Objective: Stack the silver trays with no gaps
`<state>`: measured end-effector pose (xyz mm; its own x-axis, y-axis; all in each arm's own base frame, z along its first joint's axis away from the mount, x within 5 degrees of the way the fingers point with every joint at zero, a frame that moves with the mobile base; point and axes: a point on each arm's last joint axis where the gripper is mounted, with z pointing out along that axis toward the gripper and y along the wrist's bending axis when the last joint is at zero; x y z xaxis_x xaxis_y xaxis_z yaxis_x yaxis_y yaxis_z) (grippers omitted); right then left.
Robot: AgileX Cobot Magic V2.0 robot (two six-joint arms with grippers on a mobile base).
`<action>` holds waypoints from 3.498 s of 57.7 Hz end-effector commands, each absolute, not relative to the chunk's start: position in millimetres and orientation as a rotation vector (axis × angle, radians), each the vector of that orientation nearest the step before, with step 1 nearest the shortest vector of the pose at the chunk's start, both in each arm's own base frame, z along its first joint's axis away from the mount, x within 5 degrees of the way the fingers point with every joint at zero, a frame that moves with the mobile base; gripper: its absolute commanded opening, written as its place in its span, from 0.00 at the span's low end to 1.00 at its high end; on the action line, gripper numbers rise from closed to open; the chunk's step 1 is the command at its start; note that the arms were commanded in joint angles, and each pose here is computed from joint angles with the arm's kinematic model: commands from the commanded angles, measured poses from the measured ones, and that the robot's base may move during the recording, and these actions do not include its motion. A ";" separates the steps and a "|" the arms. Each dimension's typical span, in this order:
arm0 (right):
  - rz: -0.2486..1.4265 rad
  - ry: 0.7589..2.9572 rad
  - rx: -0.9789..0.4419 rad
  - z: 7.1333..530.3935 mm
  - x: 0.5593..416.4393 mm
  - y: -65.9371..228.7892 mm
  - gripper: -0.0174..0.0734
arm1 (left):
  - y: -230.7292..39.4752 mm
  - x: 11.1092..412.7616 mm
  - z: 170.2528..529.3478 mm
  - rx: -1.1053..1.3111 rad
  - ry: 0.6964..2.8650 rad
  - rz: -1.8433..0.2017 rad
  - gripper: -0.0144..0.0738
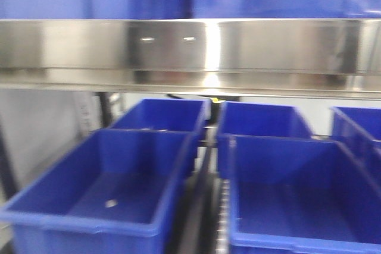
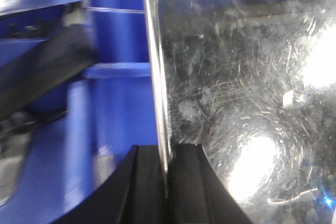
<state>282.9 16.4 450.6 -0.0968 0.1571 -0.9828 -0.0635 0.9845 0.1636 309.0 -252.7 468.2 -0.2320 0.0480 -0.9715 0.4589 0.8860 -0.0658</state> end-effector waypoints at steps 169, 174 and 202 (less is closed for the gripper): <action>-0.004 2.230 -0.052 343.3 344.4 12.9 0.10 | -316.5 339.1 390.9 0.409 2.013 -0.513 0.14; -0.052 2.212 -0.084 345.2 344.9 10.8 0.10 | -317.6 339.4 394.3 0.408 1.984 -0.531 0.14; -0.220 2.178 -0.197 348.1 346.5 3.8 0.10 | -331.2 347.1 373.9 0.389 2.014 -0.606 0.14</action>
<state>345.3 1.2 340.9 -0.6179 -0.1152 -0.7778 -0.0111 0.9904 -0.1379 353.8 -317.1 356.8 -0.5505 0.1117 -0.8273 0.4411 0.8803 -0.1746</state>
